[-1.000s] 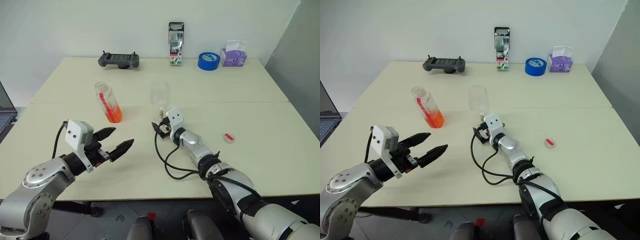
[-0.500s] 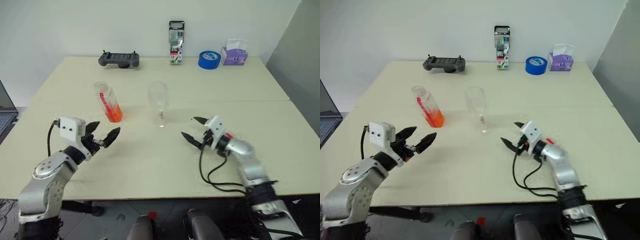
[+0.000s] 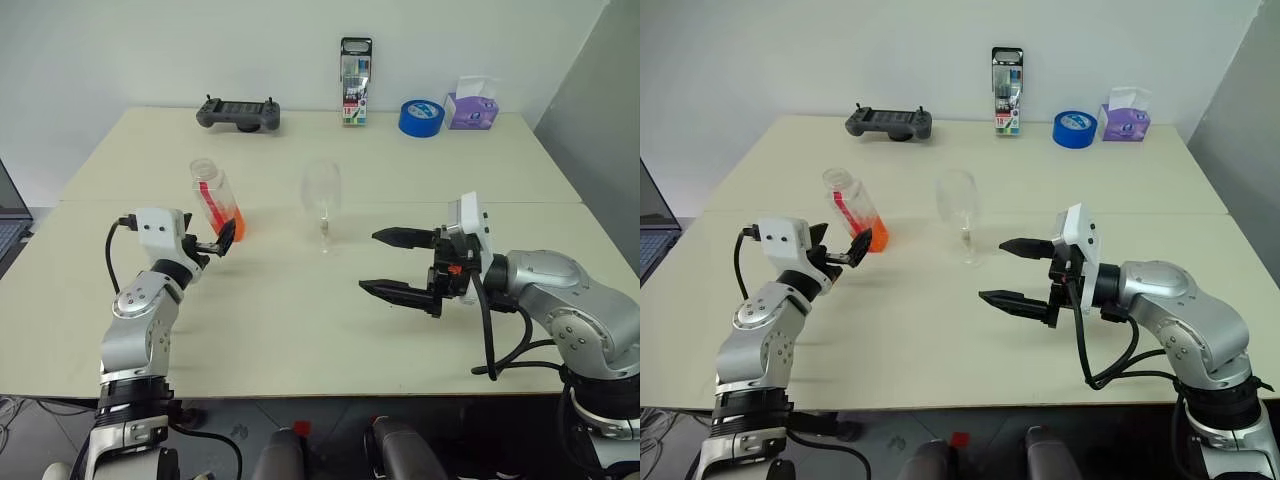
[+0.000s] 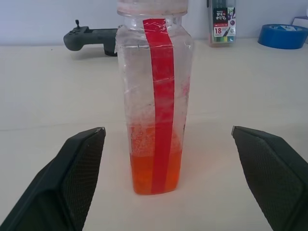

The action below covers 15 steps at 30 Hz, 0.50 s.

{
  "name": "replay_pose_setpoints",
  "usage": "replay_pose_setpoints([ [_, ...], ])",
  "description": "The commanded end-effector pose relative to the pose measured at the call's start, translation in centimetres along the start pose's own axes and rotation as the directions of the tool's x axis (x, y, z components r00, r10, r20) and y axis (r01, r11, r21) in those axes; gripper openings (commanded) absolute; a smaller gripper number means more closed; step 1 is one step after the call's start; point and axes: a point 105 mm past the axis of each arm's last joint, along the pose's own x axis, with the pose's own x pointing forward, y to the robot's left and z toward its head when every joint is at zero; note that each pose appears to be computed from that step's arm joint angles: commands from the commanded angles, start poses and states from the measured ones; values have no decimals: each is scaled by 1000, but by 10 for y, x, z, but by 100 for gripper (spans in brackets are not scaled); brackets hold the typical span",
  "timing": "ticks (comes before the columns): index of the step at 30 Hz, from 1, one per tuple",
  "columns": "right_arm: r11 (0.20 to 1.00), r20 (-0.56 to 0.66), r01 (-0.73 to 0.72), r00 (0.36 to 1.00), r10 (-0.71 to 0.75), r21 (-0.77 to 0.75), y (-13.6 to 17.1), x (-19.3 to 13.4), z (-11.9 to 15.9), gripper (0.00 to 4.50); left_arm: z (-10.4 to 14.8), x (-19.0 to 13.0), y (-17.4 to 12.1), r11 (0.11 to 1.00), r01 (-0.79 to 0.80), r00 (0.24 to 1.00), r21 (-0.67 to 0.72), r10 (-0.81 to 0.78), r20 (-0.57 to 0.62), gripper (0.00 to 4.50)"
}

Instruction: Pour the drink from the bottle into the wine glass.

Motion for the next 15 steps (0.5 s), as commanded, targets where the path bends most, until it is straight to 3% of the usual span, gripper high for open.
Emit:
replay_pose_setpoints([
  [1, 999, 38, 7, 999, -5, -54, 4, 0, 18, 449, 12, 5, 0, 1000, 3, 999, 20, -4, 51, 450],
  [15, 997, 56, 63, 997, -60, -54, 1, 1, 23, 449, 2, 40, 9, 999, 29, 999, 14, -29, 30, 450],
])
